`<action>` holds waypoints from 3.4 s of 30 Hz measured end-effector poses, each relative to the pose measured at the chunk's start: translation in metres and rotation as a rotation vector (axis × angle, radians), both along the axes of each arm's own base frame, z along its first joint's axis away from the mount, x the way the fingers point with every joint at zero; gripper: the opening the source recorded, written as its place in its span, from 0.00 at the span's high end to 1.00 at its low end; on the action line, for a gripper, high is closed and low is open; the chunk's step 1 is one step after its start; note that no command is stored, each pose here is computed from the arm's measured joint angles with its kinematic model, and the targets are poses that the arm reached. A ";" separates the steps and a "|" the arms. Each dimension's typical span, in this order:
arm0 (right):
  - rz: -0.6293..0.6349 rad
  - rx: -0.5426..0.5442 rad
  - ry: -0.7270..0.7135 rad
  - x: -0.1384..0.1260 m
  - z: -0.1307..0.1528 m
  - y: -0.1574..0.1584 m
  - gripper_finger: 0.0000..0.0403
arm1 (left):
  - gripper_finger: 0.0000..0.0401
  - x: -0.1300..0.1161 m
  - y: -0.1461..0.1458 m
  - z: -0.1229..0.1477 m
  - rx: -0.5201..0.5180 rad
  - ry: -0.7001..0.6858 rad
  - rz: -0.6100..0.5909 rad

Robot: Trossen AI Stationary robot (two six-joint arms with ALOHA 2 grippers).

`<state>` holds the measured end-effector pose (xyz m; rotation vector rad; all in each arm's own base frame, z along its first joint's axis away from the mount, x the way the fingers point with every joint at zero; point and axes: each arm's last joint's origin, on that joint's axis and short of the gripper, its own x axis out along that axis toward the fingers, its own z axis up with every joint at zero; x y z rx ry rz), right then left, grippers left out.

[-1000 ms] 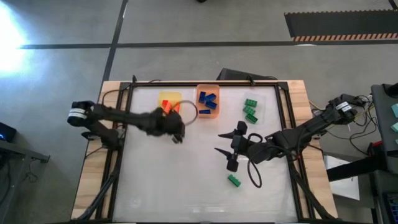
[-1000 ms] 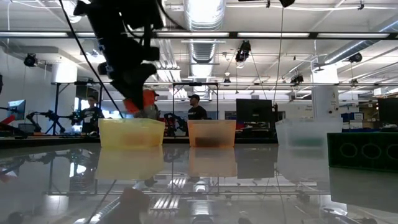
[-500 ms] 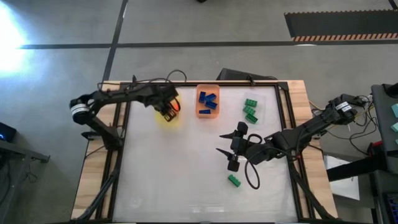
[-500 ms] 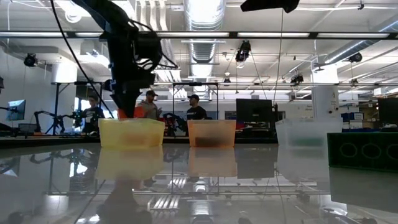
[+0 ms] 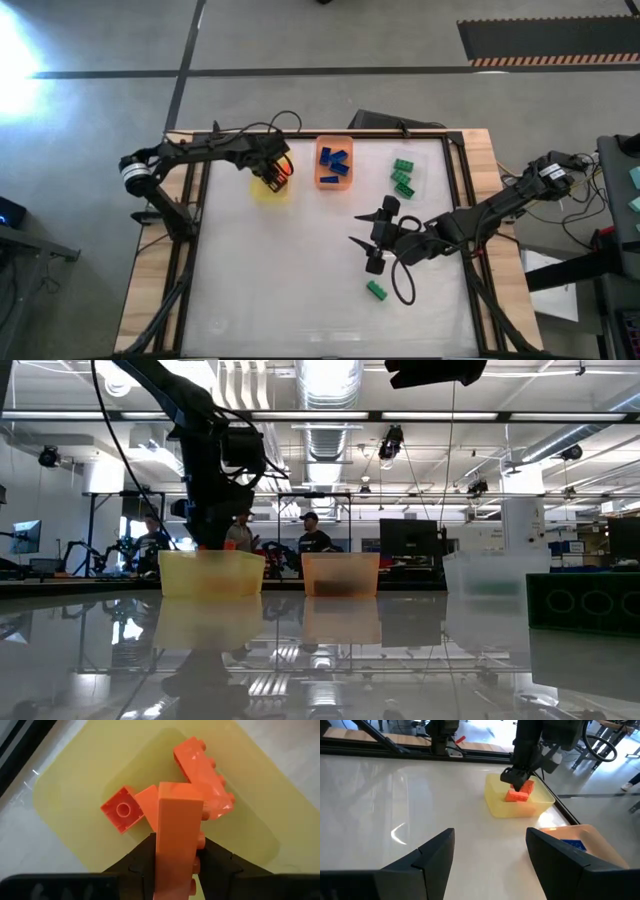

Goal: Sort & place blocks by color
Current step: Put the orange game piece into the yellow bin, then put the green game piece into the transparent bin

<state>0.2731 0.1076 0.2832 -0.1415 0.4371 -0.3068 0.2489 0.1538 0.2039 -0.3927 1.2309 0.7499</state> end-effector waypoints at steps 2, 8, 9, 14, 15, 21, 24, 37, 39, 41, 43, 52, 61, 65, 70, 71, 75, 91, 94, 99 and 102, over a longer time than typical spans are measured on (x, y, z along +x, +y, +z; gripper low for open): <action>0.000 -0.001 0.001 0.000 0.000 0.000 0.41 | 0.73 0.000 0.000 0.000 0.001 -0.001 0.001; 0.000 0.000 0.001 0.000 0.000 0.000 0.41 | 0.72 0.002 0.001 0.001 0.017 -0.026 0.002; -0.002 0.003 0.000 0.000 0.000 0.000 0.41 | 0.72 0.003 0.002 0.001 0.020 -0.030 0.002; -0.004 0.010 -0.003 0.000 0.000 0.000 0.41 | 0.72 0.004 0.002 0.001 0.026 -0.041 0.001; -0.006 0.015 -0.005 0.000 0.000 0.000 0.41 | 0.72 0.004 0.002 0.002 0.026 -0.041 0.001; -0.023 0.049 -0.012 0.000 -0.002 0.000 0.42 | 0.72 0.003 -0.004 0.012 0.045 -0.073 -0.014; -0.034 0.092 -0.012 0.000 -0.007 0.000 0.41 | 0.72 0.001 -0.010 0.022 0.064 -0.108 -0.028; 0.004 0.566 0.158 0.014 -0.057 0.017 0.44 | 0.71 0.013 -0.099 0.067 0.171 -0.544 -0.267; 0.039 0.644 0.208 0.020 -0.061 0.023 0.44 | 0.71 0.017 -0.116 0.069 0.196 -0.641 -0.320; 0.064 0.717 0.261 0.028 -0.064 0.029 0.44 | 0.71 0.017 -0.129 0.070 0.204 -0.716 -0.369; 0.050 0.755 0.344 0.033 -0.067 0.033 0.44 | 0.71 0.019 -0.141 0.071 0.212 -0.804 -0.403; -0.345 0.611 0.837 0.040 -0.080 0.041 0.44 | 0.71 0.014 -0.162 0.068 0.199 -0.909 -0.468; -0.341 0.589 1.012 0.057 -0.100 0.064 0.44 | 0.71 0.011 -0.162 0.064 0.193 -0.896 -0.464; -0.331 0.597 1.023 0.056 -0.100 0.070 0.44 | 0.71 0.011 -0.162 0.064 0.193 -0.897 -0.464; -0.331 0.605 1.001 0.055 -0.100 0.074 0.45 | 0.71 0.012 -0.162 0.065 0.194 -0.901 -0.464; -0.327 0.607 0.997 0.056 -0.101 0.074 0.46 | 0.71 0.012 -0.162 0.065 0.194 -0.901 -0.464; -0.332 0.596 1.010 0.060 -0.115 0.077 0.49 | 0.71 0.012 -0.162 0.065 0.194 -0.901 -0.464; -0.276 0.542 1.055 0.063 -0.126 0.077 0.80 | 0.71 0.015 -0.162 0.060 0.238 -0.879 -0.425; -0.265 0.522 1.083 0.061 -0.121 0.071 0.80 | 0.71 0.018 -0.164 0.059 0.234 -0.883 -0.432; -0.301 0.458 1.083 0.058 -0.092 0.041 0.80 | 0.71 0.020 -0.170 0.059 0.230 -0.908 -0.449; -0.327 0.412 1.050 0.054 -0.069 0.017 0.79 | 0.71 0.021 -0.172 0.060 0.228 -0.919 -0.455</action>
